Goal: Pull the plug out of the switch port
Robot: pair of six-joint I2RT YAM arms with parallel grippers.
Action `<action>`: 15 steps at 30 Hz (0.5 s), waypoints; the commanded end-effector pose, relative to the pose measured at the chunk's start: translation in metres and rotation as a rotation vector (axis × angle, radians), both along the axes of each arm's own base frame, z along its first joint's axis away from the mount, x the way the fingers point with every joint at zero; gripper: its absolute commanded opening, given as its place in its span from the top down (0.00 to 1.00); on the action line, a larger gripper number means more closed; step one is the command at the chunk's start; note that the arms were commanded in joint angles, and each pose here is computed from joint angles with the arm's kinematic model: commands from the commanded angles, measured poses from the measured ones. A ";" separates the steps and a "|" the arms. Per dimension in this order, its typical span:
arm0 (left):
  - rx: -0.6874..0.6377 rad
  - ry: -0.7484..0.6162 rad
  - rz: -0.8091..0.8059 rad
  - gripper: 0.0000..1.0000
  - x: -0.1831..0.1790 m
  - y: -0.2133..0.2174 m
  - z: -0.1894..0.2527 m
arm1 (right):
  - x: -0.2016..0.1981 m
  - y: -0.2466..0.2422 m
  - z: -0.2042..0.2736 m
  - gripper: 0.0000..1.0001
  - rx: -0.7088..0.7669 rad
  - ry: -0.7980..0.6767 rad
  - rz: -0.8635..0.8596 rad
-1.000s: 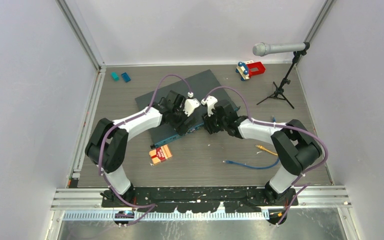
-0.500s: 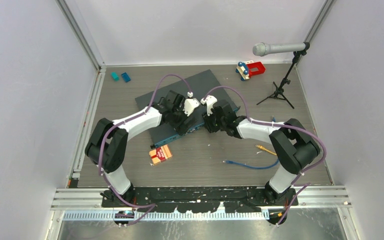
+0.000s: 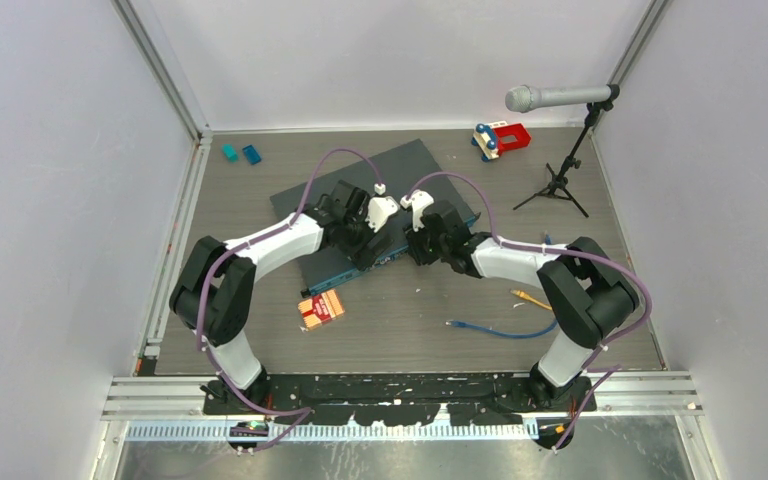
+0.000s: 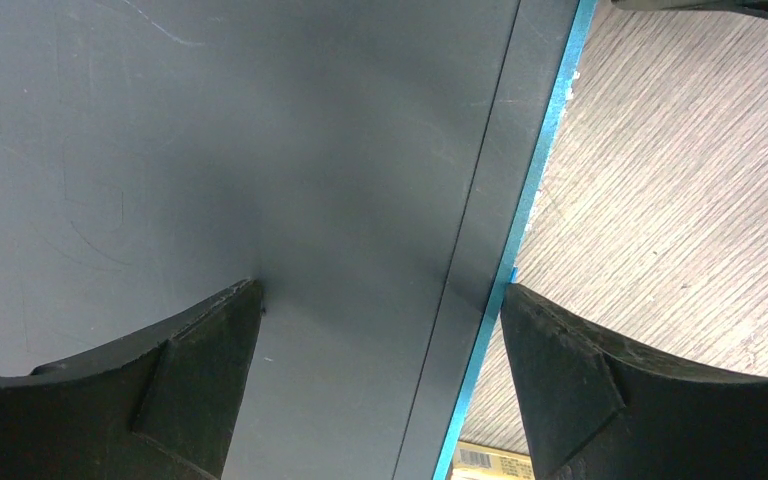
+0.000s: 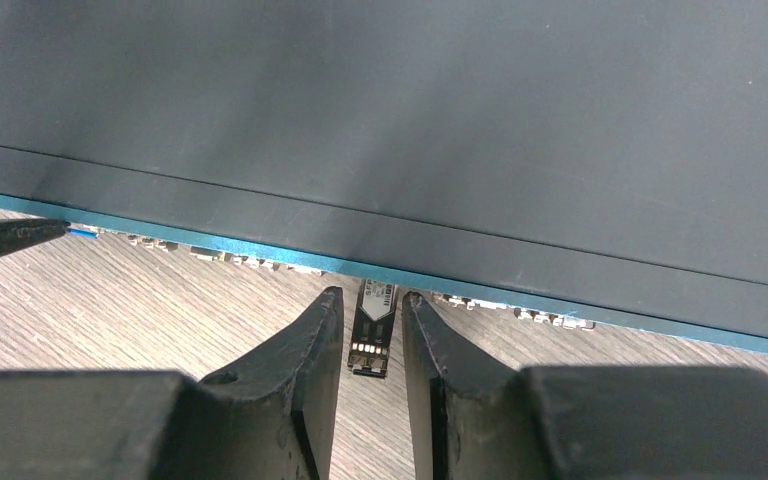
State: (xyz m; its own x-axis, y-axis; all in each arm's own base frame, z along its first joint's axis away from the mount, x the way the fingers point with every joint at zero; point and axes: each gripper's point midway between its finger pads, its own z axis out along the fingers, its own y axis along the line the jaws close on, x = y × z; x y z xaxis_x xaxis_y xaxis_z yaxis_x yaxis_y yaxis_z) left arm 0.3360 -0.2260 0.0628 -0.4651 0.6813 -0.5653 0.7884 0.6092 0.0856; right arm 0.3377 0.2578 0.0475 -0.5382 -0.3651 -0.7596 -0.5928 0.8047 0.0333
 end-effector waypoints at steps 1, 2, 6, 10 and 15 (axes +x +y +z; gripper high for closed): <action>-0.042 -0.104 0.075 0.11 0.030 0.008 0.016 | -0.008 0.005 -0.005 0.66 -0.020 0.031 0.005; -0.042 -0.107 0.076 0.11 0.030 0.008 0.017 | -0.008 0.005 -0.006 0.64 -0.020 0.035 0.003; -0.041 -0.110 0.077 0.11 0.029 0.009 0.018 | -0.008 0.003 -0.010 0.64 -0.036 0.041 -0.008; -0.039 -0.113 0.075 0.11 0.030 0.010 0.019 | -0.006 -0.001 -0.010 0.70 -0.050 0.034 -0.029; -0.037 -0.117 0.073 0.11 0.032 0.009 0.021 | -0.008 -0.001 -0.004 0.83 -0.045 0.032 -0.024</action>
